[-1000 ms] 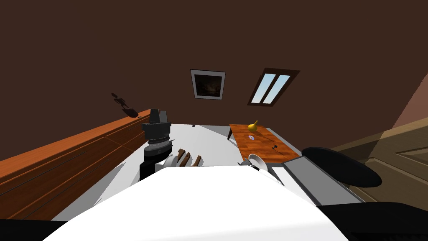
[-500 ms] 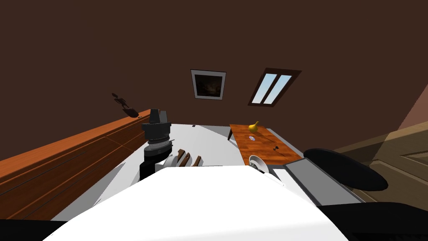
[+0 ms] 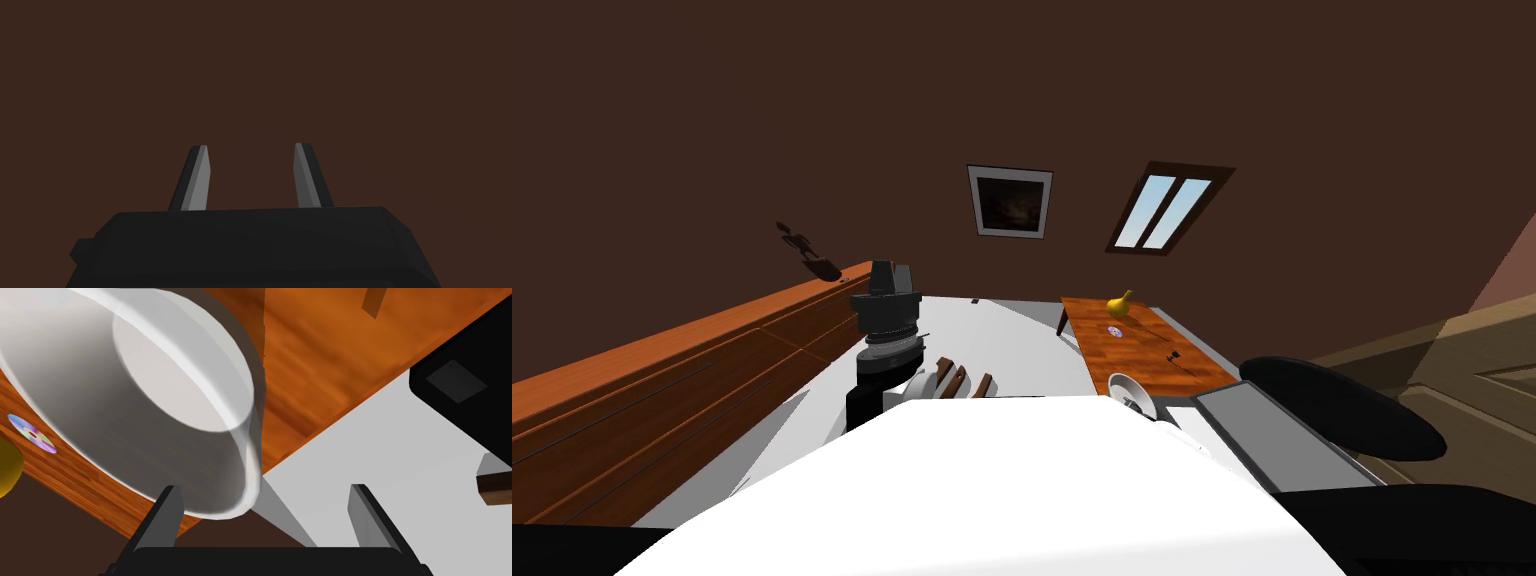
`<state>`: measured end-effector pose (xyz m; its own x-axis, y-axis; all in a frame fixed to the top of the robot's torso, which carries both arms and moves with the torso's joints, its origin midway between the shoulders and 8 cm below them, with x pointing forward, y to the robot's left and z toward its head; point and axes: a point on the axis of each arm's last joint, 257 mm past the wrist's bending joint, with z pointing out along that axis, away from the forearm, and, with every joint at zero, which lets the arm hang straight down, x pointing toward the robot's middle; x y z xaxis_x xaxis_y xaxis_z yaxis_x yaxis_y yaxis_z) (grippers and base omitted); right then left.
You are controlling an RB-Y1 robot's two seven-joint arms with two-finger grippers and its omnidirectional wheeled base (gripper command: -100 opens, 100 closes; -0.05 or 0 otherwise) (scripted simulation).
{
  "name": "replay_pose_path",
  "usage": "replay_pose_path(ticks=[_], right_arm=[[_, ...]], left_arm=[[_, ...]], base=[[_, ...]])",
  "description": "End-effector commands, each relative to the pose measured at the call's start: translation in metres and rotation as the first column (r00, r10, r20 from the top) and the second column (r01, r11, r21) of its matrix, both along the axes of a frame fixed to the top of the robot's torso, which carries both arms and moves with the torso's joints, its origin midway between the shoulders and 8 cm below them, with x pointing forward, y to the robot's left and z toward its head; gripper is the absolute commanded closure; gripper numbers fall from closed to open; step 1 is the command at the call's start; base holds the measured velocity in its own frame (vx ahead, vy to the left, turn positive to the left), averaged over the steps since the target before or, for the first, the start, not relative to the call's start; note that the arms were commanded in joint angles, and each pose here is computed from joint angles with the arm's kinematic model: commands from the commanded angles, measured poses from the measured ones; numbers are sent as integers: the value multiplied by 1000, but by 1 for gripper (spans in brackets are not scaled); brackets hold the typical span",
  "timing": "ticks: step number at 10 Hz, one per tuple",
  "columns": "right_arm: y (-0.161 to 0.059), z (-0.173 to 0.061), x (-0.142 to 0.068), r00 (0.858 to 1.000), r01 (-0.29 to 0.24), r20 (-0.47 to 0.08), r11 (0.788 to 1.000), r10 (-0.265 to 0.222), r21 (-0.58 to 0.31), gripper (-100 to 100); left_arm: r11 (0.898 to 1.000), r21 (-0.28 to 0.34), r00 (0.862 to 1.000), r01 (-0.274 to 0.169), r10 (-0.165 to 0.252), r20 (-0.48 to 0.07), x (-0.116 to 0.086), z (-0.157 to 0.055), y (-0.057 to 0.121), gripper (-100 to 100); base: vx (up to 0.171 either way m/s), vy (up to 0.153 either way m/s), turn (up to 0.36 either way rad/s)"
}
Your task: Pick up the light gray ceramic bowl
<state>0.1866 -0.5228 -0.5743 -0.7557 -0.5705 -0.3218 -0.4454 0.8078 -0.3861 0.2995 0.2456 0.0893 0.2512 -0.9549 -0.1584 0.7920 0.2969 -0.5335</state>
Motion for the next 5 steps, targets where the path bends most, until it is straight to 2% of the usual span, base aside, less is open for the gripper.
replay_pose_path(ticks=[1, 2, 3, 5], right_arm=[[0, 0, 0, 1000, 0, 0, 1000, 0, 0, -100], [-2, 0, -2, 1000, -1, -4, 1000, 1, -4, 0], [8, -9, -2, 1000, 19, -3, 1000, -19, -4, -100], [17, -18, -2, 999, 38, -4, 999, -38, -4, -100]], left_arm=[[1000, 0, 1000, 0, 0, 0, 0, 0, 0, 0], [1000, 0, 1000, 0, 0, 0, 0, 0, 0, 0], [1000, 0, 1000, 0, 0, 0, 0, 0, 0, 0], [1000, 0, 1000, 0, 0, 0, 0, 0, 0, 0]], base=[[6, -16, -3], [0, 0, 0], [-16, -52, 144], [-29, -95, 105]])
